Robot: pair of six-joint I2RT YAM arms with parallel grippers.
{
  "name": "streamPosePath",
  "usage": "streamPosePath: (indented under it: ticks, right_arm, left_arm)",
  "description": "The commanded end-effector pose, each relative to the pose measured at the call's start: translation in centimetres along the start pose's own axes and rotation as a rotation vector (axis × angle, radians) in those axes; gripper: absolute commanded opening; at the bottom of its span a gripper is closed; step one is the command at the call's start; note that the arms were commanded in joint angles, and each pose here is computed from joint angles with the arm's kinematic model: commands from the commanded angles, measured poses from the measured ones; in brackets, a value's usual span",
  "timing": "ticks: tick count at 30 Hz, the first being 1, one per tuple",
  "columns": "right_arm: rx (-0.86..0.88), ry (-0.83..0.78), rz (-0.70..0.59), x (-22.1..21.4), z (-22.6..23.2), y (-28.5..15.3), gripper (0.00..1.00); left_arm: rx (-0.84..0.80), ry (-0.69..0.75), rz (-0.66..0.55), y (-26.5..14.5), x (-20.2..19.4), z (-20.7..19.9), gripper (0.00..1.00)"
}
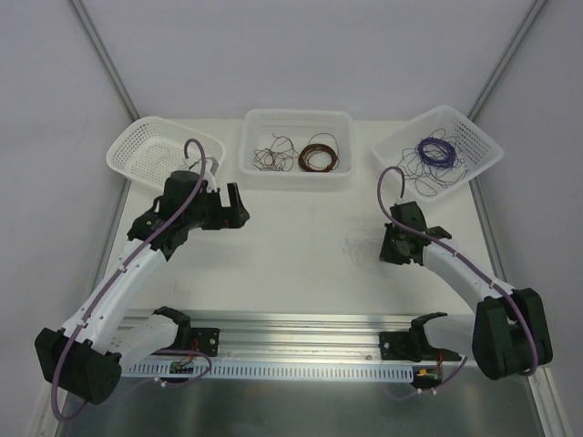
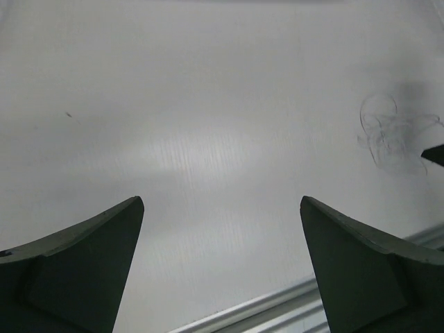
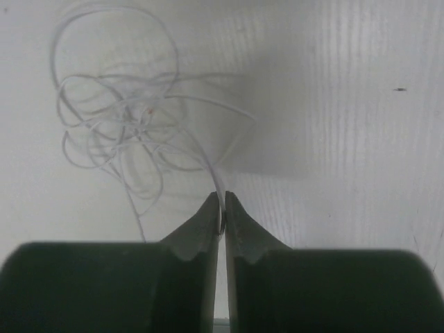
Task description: Untangle the cables
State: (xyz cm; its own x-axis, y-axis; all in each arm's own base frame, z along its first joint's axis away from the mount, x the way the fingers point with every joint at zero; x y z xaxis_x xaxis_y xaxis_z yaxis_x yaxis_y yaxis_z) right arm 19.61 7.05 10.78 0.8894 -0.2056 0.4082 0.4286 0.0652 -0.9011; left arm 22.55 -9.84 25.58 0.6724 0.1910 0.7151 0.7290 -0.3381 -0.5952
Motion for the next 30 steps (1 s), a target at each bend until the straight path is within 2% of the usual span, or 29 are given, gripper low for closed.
streamPosePath:
  ticks: [1,2,9,13,15,19,25,30]
  right_arm:
    - [0.086,-0.055,-0.108,1.3,2.4,-2.8,0.06]
    - [0.100,-0.071,-0.119,1.4,2.9,-3.4,0.01]
    - [0.297,-0.098,-0.202,2.0,7.5,-8.9,0.01]
    - [0.389,-0.096,-0.198,1.8,10.2,-10.9,0.01]
    - [0.436,-0.121,-0.204,2.0,11.4,-12.0,0.01]
    - [0.529,-0.280,-0.190,1.3,13.3,-13.8,0.01]
    - [0.657,-0.535,-0.190,0.6,13.6,-15.5,0.01]
    - [0.711,-0.688,-0.182,0.1,13.1,-16.3,0.01]
  left_arm:
    - [-0.103,-0.016,0.024,-1.3,-2.8,-1.7,0.97]
    - [-0.110,-0.026,0.047,-1.1,-3.8,-1.7,0.97]
    - [-0.273,0.003,0.027,-1.9,-6.6,-5.3,0.94]
    - [-0.322,0.113,0.020,-1.1,-7.5,-7.9,0.94]
    - [-0.349,0.180,-0.022,-1.0,-7.5,-9.5,0.94]
    - [-0.382,0.223,-0.023,0.3,-7.4,-11.3,0.93]
    - [-0.445,0.342,-0.055,1.0,-6.5,-12.6,0.89]
    - [-0.594,0.539,-0.058,0.8,-6.7,-13.4,0.87]
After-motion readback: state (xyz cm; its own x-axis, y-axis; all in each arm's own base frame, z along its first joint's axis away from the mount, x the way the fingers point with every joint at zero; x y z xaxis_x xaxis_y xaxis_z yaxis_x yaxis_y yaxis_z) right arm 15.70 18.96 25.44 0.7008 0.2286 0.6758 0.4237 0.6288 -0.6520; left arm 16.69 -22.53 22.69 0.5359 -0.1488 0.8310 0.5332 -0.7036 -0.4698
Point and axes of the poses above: each gripper's point midway between its finger pads, its own y axis out along the fingers, its own z axis along the line the jaws close on, x = y × z, the point moved 8 cm from there along -y, back along the fingers, and after that the axes turned 2 degrees about -y, right-handed, at the moved point
